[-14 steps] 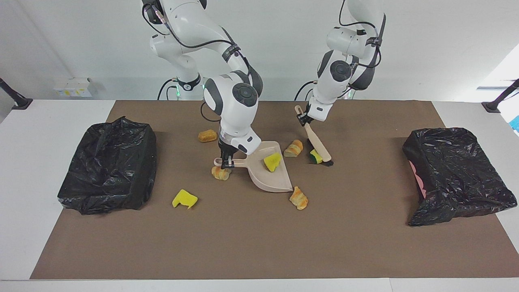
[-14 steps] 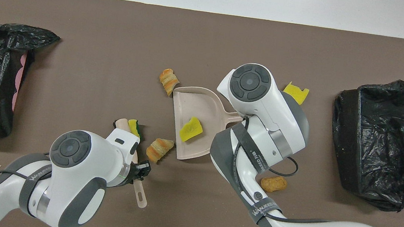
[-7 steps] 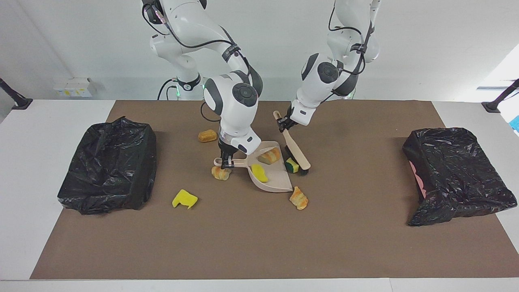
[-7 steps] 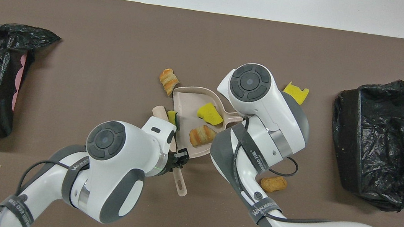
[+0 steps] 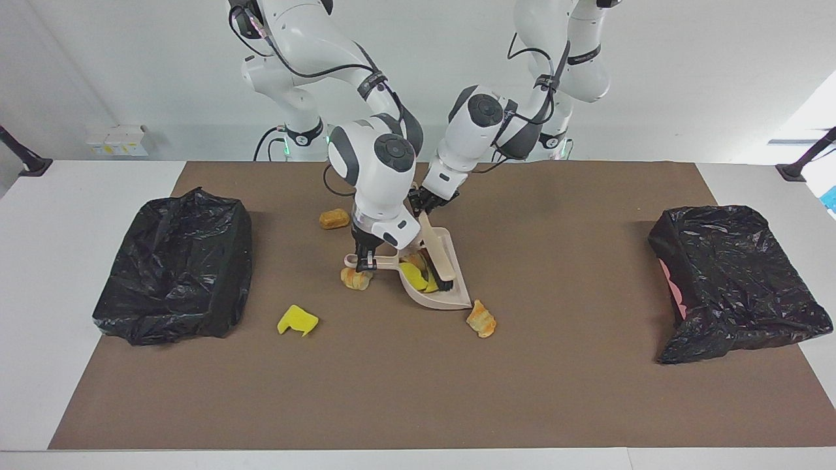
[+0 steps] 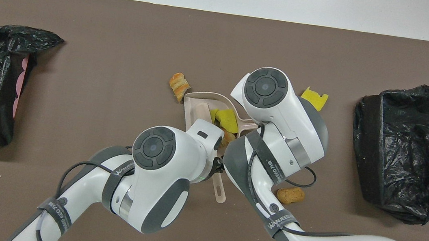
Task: Sweep and dump trash in bin
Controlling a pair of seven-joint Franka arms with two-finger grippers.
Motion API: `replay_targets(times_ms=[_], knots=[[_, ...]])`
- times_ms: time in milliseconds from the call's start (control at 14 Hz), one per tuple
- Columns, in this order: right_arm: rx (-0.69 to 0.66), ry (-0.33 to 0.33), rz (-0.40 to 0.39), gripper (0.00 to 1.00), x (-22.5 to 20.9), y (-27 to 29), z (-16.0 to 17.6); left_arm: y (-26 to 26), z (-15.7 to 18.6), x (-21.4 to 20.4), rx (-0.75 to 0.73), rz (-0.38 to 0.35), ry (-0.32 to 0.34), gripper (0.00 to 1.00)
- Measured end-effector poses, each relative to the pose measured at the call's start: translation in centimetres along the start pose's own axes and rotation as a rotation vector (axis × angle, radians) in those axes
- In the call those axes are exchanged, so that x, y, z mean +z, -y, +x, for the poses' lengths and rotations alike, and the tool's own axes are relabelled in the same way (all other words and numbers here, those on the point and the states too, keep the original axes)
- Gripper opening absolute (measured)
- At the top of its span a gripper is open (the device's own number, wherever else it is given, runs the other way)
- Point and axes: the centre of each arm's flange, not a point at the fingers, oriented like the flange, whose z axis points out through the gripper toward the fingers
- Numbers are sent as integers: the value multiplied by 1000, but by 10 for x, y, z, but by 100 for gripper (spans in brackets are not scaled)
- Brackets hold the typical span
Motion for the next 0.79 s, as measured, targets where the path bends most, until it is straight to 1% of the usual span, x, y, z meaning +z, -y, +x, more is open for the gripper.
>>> replay_targets(times_ms=[71, 143, 286, 429, 571, 714, 786], knots=[[1, 0, 0, 33, 0, 0, 0, 4, 4, -8, -1, 16, 16, 26], [1, 0, 0, 33, 0, 0, 0, 9, 11, -20, 2, 33, 19, 26], [10, 0, 2, 33, 1, -1, -2, 25, 26, -47, 39, 87, -13, 26], [47, -1, 3, 33, 2, -2, -6, 39, 42, -64, 120, 116, -46, 26], [85, -1, 3, 33, 1, -2, -9, 63, 70, -73, 234, 132, -45, 26], [136, -1, 2, 33, 1, -4, -16, 86, 97, -76, 357, 184, -57, 26], [163, -2, 2, 33, 1, -6, -23, 90, 108, -73, 393, 215, -63, 26]])
